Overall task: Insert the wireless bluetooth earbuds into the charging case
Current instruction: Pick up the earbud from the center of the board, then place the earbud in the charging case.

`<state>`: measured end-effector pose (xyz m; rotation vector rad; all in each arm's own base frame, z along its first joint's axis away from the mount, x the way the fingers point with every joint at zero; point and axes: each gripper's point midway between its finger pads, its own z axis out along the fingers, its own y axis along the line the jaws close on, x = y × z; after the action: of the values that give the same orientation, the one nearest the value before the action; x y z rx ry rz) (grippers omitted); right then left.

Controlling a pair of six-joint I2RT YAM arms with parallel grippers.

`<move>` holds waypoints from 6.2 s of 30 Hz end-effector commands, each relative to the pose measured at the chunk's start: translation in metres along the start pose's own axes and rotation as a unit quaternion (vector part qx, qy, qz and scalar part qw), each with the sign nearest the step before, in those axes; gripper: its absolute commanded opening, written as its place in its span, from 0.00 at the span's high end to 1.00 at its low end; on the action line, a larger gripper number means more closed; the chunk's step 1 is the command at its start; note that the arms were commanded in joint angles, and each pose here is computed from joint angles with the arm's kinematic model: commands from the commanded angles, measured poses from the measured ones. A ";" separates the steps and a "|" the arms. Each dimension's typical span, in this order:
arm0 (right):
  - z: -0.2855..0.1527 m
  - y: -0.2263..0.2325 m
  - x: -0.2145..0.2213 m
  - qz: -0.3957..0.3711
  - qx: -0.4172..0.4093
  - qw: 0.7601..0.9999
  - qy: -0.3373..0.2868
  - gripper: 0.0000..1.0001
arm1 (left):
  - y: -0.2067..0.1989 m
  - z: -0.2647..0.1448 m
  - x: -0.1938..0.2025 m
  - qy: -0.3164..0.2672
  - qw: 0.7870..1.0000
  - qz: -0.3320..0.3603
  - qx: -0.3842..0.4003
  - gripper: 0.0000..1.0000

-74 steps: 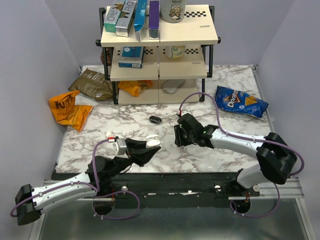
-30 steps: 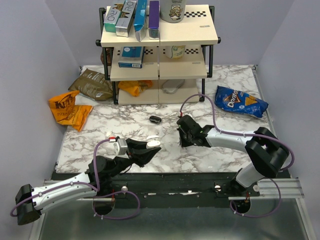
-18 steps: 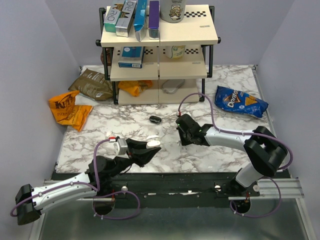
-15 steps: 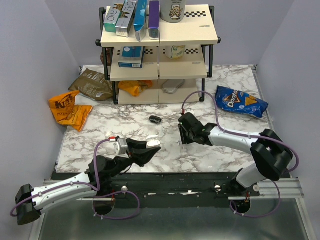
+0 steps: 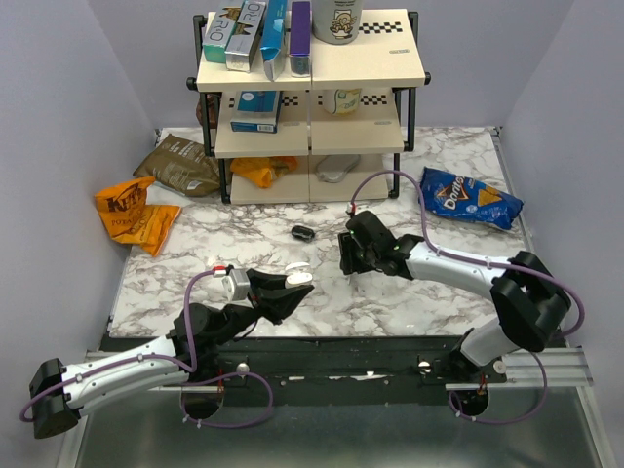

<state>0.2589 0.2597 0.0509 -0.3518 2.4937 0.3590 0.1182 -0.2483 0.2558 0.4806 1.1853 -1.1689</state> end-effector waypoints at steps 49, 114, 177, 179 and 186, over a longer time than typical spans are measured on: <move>0.027 0.001 0.067 0.034 0.040 0.992 0.111 0.58 | -0.001 -0.003 -0.008 -0.013 1.000 -0.019 -0.006 1.00; 0.022 0.013 0.025 0.029 0.050 0.984 0.166 0.46 | -0.002 -0.003 -0.009 -0.015 1.000 -0.021 -0.008 1.00; -0.124 -0.007 -0.121 -0.028 0.075 0.989 -0.123 0.99 | 0.010 0.016 -0.026 -0.044 0.998 0.034 -0.042 1.00; -0.142 -0.004 -0.137 -0.030 0.062 0.984 -0.163 0.99 | 0.011 0.022 -0.032 -0.051 0.997 0.043 -0.046 1.00; -0.227 0.014 -0.178 -0.068 -0.003 0.948 -0.311 0.99 | 0.017 0.055 -0.036 -0.064 0.992 0.095 -0.049 1.00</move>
<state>0.2810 0.2261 0.2921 -0.2842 2.0257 0.3407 0.1495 -0.2653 0.2655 0.4590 1.1852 -0.9993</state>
